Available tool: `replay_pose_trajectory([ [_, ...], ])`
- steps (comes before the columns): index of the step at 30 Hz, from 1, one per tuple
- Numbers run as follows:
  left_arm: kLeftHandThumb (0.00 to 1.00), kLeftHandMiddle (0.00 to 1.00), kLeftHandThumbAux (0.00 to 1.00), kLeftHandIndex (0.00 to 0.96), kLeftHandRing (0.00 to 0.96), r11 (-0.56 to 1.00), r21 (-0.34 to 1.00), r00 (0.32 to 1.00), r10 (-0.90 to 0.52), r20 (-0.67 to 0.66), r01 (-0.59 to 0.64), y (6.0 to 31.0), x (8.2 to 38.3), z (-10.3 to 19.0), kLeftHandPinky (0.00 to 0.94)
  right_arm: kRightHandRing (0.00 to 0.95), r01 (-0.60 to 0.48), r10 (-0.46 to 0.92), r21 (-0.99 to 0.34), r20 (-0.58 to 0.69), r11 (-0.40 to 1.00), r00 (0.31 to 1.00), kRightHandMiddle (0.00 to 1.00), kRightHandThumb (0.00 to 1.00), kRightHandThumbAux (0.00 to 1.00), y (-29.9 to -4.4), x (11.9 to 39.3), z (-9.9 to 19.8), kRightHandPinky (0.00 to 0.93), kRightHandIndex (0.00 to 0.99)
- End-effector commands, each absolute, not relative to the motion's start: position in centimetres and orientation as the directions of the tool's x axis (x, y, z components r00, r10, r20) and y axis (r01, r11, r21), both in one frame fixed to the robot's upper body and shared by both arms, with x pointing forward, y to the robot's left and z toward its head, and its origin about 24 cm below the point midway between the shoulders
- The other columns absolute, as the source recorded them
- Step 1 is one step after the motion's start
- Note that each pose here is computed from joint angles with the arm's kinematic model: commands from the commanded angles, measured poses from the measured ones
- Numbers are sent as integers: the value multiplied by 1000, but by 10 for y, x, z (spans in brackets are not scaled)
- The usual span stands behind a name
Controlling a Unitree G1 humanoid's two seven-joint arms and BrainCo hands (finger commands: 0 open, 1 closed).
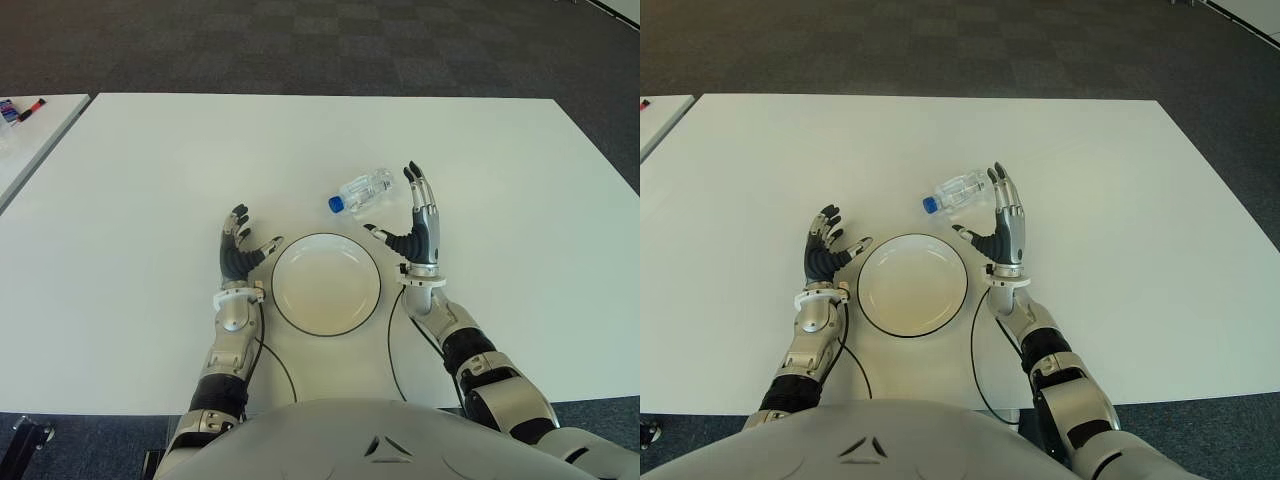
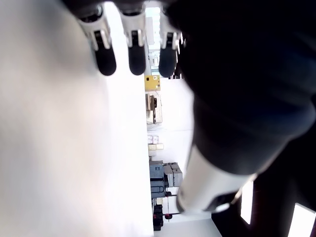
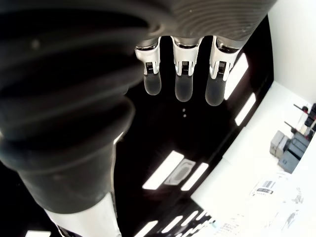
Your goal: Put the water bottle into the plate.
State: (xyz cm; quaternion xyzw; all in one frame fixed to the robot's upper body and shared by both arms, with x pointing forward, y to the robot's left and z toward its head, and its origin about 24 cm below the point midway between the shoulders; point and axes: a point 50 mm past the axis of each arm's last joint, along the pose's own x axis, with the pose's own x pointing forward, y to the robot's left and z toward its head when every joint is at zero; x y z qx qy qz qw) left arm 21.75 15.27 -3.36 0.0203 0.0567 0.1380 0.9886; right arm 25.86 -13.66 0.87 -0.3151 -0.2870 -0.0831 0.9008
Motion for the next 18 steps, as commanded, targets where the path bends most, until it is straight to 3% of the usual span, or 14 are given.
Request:
replay_pose_trajectory([
  [1, 0, 144, 966, 144, 134, 958, 69, 942, 285, -178, -277, 152, 209, -46, 162, 123, 324, 48, -535, 568, 780, 821, 54, 0, 938, -138, 263, 11, 254, 30],
  [3, 0, 144, 969, 145, 133, 958, 69, 942, 285, -178, -277, 152, 209, -47, 162, 160, 320, 54, -538, 567, 780, 822, 46, 0, 941, -140, 264, 12, 416, 21],
  [8, 0, 146, 967, 149, 136, 958, 70, 941, 287, -179, -278, 152, 209, -47, 166, 231, 311, 72, -545, 570, 779, 818, 33, 0, 941, -143, 270, 16, 578, 7],
  [12, 0, 147, 967, 149, 137, 958, 68, 940, 288, -182, -280, 152, 209, -47, 166, 304, 304, 93, -554, 575, 775, 813, 22, 0, 931, -146, 276, 21, 643, 1],
  [18, 0, 146, 971, 144, 134, 958, 65, 940, 287, -182, -280, 151, 210, -48, 162, 318, 286, 129, -572, 576, 769, 807, 7, 0, 912, -150, 280, 26, 639, 0],
])
